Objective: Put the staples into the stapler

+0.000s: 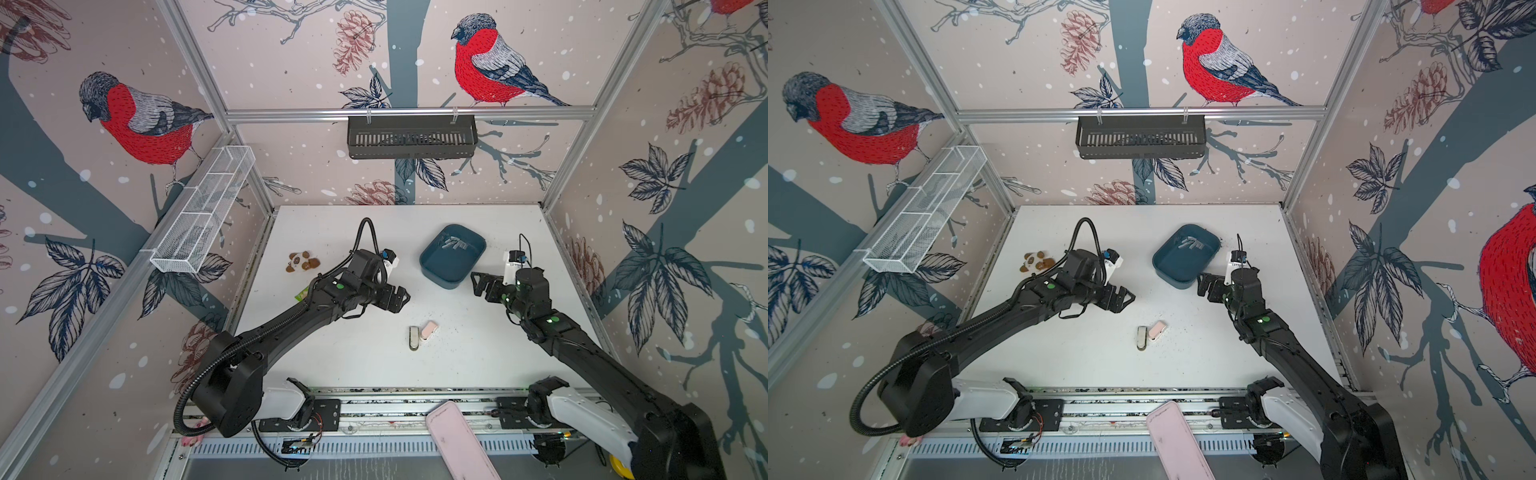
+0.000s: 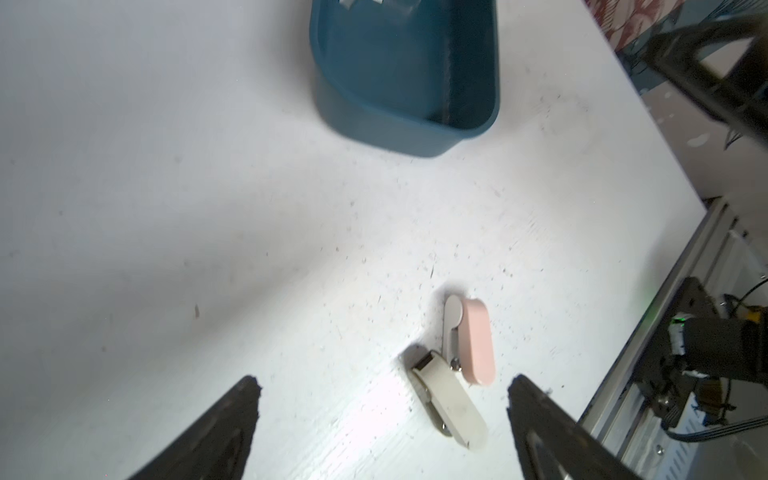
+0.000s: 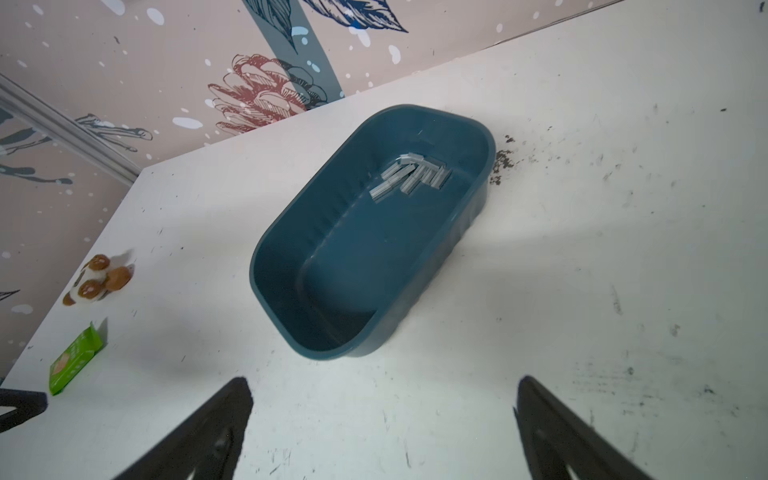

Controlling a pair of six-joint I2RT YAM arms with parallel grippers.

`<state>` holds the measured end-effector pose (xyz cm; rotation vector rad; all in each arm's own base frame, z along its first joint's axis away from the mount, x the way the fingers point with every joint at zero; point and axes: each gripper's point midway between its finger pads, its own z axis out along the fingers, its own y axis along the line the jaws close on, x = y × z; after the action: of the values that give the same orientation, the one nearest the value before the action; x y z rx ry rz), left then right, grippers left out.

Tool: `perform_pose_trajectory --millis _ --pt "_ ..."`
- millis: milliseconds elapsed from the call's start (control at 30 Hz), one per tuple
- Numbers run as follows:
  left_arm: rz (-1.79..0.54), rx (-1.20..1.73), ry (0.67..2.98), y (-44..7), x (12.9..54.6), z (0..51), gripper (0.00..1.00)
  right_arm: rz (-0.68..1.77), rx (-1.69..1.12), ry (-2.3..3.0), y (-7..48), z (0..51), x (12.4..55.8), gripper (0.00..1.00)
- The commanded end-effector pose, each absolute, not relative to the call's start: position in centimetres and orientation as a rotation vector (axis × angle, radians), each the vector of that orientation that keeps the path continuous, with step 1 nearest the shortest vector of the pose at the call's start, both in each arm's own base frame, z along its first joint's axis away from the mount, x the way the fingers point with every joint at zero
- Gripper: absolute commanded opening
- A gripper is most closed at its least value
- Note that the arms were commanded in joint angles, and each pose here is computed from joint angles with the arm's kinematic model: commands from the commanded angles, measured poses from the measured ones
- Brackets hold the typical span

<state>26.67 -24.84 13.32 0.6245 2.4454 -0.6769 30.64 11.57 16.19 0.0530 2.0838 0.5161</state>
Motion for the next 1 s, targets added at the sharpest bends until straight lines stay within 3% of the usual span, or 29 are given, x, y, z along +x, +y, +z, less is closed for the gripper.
perform_pose_trajectory --millis 0,367,967 --pt "-0.562 0.587 2.548 -23.2 24.7 10.3 0.93 0.562 0.000 2.075 12.3 16.3 29.5 1.00" --pt "-0.447 0.639 2.650 -23.8 20.7 6.8 0.90 0.584 -0.075 2.113 14.0 14.7 27.2 1.00" --pt "-0.413 0.726 2.665 -25.9 19.5 5.7 0.91 0.551 -0.071 2.137 13.8 14.1 26.8 1.00"
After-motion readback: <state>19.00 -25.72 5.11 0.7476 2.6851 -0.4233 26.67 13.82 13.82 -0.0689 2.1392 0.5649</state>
